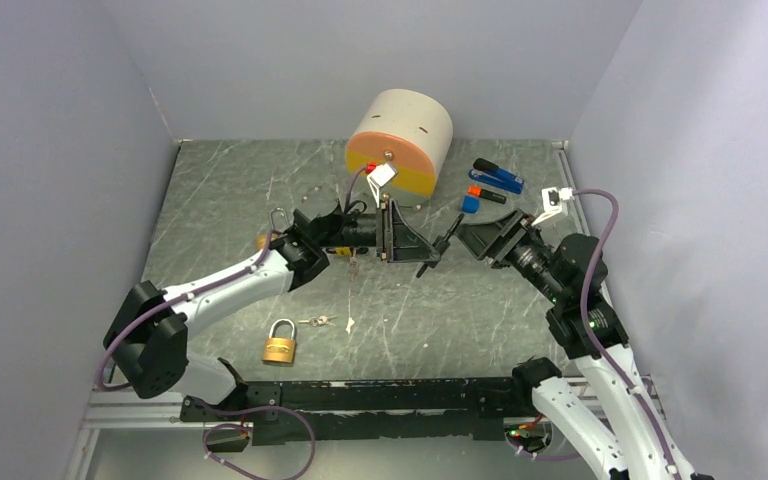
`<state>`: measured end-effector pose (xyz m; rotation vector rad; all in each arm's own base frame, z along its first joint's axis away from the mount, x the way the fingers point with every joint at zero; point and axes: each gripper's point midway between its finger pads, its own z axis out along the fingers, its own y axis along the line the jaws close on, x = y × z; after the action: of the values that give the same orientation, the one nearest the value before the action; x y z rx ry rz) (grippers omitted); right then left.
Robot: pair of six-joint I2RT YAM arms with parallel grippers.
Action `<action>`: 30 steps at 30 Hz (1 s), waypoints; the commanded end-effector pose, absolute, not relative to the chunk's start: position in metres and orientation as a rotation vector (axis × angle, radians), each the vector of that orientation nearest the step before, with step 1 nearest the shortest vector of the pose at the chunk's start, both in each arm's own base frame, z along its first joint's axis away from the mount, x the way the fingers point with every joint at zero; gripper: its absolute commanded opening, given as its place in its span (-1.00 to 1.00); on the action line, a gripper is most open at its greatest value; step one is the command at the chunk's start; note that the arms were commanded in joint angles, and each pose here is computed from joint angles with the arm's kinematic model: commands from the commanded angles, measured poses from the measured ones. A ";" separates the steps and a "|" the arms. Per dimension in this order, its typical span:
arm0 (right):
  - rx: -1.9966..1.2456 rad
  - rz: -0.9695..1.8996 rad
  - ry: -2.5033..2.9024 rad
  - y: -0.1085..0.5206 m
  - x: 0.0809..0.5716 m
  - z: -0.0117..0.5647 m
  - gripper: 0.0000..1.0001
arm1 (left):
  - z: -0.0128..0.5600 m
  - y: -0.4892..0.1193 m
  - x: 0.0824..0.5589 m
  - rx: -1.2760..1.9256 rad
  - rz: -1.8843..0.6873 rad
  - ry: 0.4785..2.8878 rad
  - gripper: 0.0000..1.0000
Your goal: Unlock with the key
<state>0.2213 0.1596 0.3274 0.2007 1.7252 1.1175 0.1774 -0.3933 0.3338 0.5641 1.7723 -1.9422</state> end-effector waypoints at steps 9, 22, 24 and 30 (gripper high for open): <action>0.056 1.231 1.615 0.178 0.221 0.365 0.03 | 0.388 -0.391 0.156 0.770 -2.052 1.515 -0.95; 0.102 1.053 1.787 0.162 0.222 0.312 -1.00 | 0.336 -0.382 0.206 0.547 -1.609 1.856 -0.95; 0.132 0.989 1.851 0.154 0.223 0.293 -1.00 | 0.313 -0.370 0.223 0.459 -1.432 1.963 -0.95; 0.169 0.928 1.988 0.148 0.216 0.249 -1.00 | 0.243 -0.324 0.269 0.233 -0.908 2.203 -0.95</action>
<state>0.2226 0.1623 0.2835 0.1828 1.8892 1.0552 0.2123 -0.3794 0.2736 0.4712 2.1019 -1.4119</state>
